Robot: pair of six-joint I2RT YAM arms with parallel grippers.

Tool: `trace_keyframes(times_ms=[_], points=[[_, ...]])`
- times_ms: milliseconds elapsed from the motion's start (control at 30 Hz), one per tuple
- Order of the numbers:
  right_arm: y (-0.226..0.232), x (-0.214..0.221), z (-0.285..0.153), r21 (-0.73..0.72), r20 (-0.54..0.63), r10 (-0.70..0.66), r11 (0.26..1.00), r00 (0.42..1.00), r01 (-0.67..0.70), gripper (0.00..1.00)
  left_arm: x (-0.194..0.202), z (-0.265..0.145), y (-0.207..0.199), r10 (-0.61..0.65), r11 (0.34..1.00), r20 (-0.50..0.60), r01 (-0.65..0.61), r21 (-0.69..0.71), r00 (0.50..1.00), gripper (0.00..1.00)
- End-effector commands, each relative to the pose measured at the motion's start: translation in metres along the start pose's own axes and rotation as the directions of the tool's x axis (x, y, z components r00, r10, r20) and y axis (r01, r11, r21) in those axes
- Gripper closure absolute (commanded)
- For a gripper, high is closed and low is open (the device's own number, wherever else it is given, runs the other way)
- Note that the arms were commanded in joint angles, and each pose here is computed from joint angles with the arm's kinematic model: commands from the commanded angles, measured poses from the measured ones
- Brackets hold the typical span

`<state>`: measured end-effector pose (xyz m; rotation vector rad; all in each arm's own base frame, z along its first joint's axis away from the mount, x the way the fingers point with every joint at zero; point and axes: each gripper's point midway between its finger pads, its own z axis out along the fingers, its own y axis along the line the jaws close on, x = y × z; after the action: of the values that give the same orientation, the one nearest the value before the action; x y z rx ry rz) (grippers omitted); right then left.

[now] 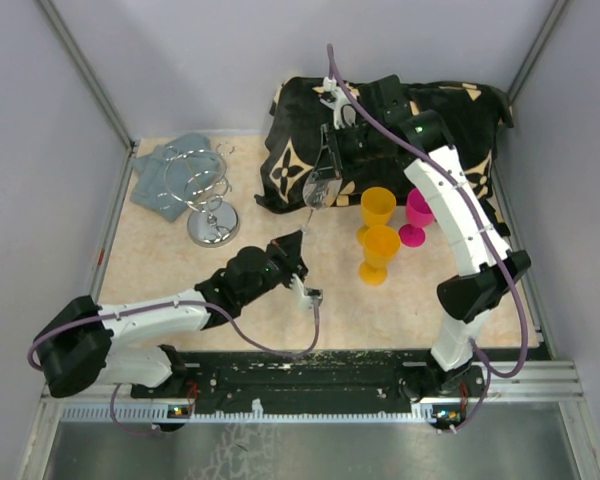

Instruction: Take the wine glass off the wine glass rack

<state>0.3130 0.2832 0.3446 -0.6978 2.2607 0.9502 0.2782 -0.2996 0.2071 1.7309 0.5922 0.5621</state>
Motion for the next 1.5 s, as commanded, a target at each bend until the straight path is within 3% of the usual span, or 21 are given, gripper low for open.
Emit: trace_keyframes(times_ms=[0, 100, 167, 300, 433, 533, 700, 800, 1100, 1467], points=[[0.021, 0.007, -0.003, -0.031, -0.038, -0.005, 1.000, 0.999, 0.004, 1.00, 0.015, -0.016, 0.107, -0.084, 0.919, -0.058, 0.055, -0.389, 0.995, 0.73], [0.021, -0.015, -0.020, 0.020, 0.037, -0.025, 1.000, 0.999, 0.024, 1.00, 0.033, -0.013, 0.123, -0.227, 0.889, -0.111, 0.159, -0.430, 0.967, 0.30], [0.015, -0.032, -0.035, 0.074, 0.105, -0.030, 0.997, 0.994, 0.022, 1.00, 0.044, -0.013, 0.133, -0.336, 0.853, -0.133, 0.241, -0.463, 0.933, 0.16], [-0.003, -0.062, -0.072, 0.163, 0.256, -0.021, 0.986, 0.966, -0.022, 1.00, 0.055, -0.010, 0.145, -0.528, 0.778, -0.131, 0.416, -0.470, 0.839, 0.14], [-0.035, -0.069, -0.103, 0.290, 0.352, -0.012, 0.952, 0.936, -0.096, 1.00, 0.053, -0.006, 0.143, -0.623, 0.729, -0.106, 0.525, -0.439, 0.775, 0.14], [-0.061, -0.067, -0.128, 0.411, 0.388, -0.025, 0.899, 0.921, -0.149, 1.00, 0.053, -0.004, 0.140, -0.691, 0.686, -0.110, 0.600, -0.411, 0.715, 0.13], [-0.081, -0.056, -0.180, 0.582, 0.430, -0.077, 0.786, 0.900, -0.211, 1.00, 0.059, 0.001, 0.148, -0.817, 0.558, -0.109, 0.729, -0.397, 0.566, 0.14], [-0.085, -0.048, -0.208, 0.641, 0.450, -0.099, 0.727, 0.887, -0.245, 1.00, 0.063, 0.005, 0.152, -0.854, 0.507, -0.107, 0.767, -0.393, 0.509, 0.13], [-0.091, 0.007, -0.233, 0.708, 0.449, -0.040, 0.625, 0.893, -0.328, 1.00, 0.060, 0.012, 0.147, -0.874, 0.477, -0.102, 0.796, -0.372, 0.475, 0.15], [-0.117, 0.067, -0.202, 0.702, 0.468, 0.068, 0.577, 0.881, -0.417, 1.00, 0.059, 0.019, 0.142, -0.886, 0.459, -0.114, 0.817, -0.350, 0.449, 0.15]])
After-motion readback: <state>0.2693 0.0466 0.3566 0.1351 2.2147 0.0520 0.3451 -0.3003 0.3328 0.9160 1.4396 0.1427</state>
